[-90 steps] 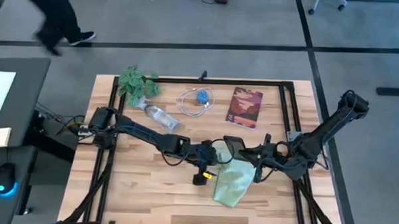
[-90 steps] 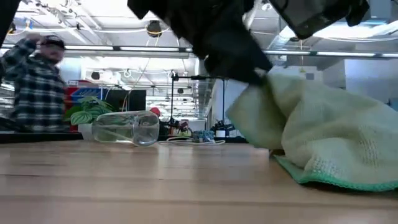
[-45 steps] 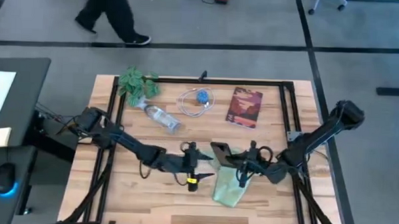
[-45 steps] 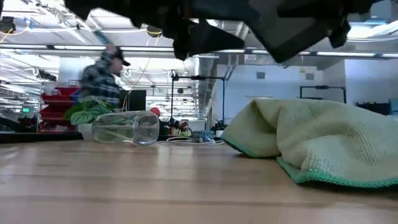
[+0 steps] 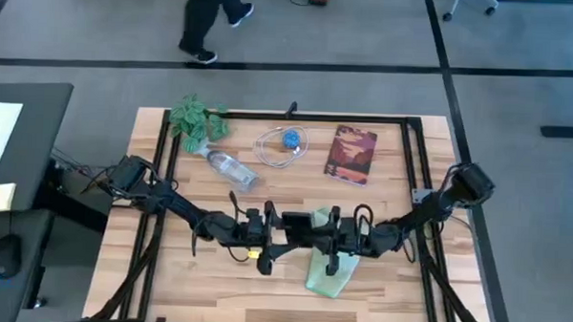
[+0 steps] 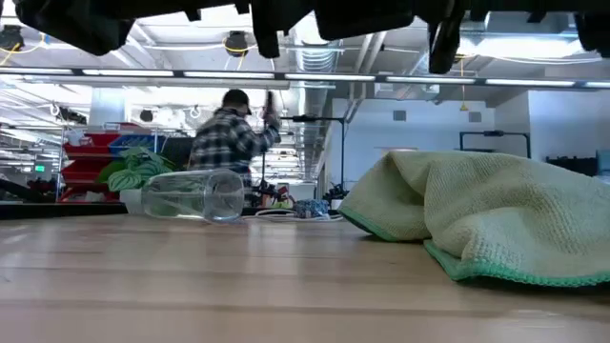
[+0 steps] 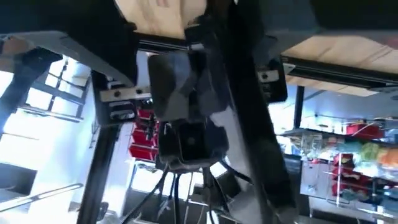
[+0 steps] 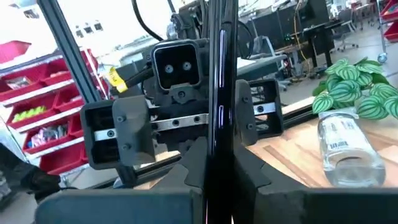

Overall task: Apply microfiber cloth
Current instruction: Wipe the back and front of the black cellphone with the green microfiber cloth

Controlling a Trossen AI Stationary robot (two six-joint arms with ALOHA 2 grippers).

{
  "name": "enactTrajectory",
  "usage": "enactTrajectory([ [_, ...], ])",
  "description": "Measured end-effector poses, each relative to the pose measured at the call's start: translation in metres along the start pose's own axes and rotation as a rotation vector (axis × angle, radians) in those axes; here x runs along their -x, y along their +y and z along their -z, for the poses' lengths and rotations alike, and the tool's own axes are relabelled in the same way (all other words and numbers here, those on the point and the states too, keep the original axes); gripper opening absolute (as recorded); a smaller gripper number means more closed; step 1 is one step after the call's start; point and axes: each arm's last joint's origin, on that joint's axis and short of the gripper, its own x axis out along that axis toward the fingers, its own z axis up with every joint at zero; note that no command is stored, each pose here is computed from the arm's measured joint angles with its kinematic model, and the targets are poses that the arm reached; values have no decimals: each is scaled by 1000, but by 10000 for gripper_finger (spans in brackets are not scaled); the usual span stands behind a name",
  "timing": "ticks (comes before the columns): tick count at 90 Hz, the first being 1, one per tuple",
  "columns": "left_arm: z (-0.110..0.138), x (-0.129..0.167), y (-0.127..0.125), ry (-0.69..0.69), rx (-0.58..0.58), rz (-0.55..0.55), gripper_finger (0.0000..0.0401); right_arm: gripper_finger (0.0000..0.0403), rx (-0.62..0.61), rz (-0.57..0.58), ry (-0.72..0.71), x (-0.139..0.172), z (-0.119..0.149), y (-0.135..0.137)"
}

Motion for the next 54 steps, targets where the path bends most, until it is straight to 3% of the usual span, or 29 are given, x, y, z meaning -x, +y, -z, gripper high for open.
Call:
enactTrajectory([
  [19,1,0,0,9,6,-22,21,20,-1,-34,2,1,4,2],
  [39,1,1,-2,31,20,-27,6,32,25,-35,10,2,4,4],
  [54,4,7,-4,184,35,-71,4,85,91,-1,101,3,10,1],
])
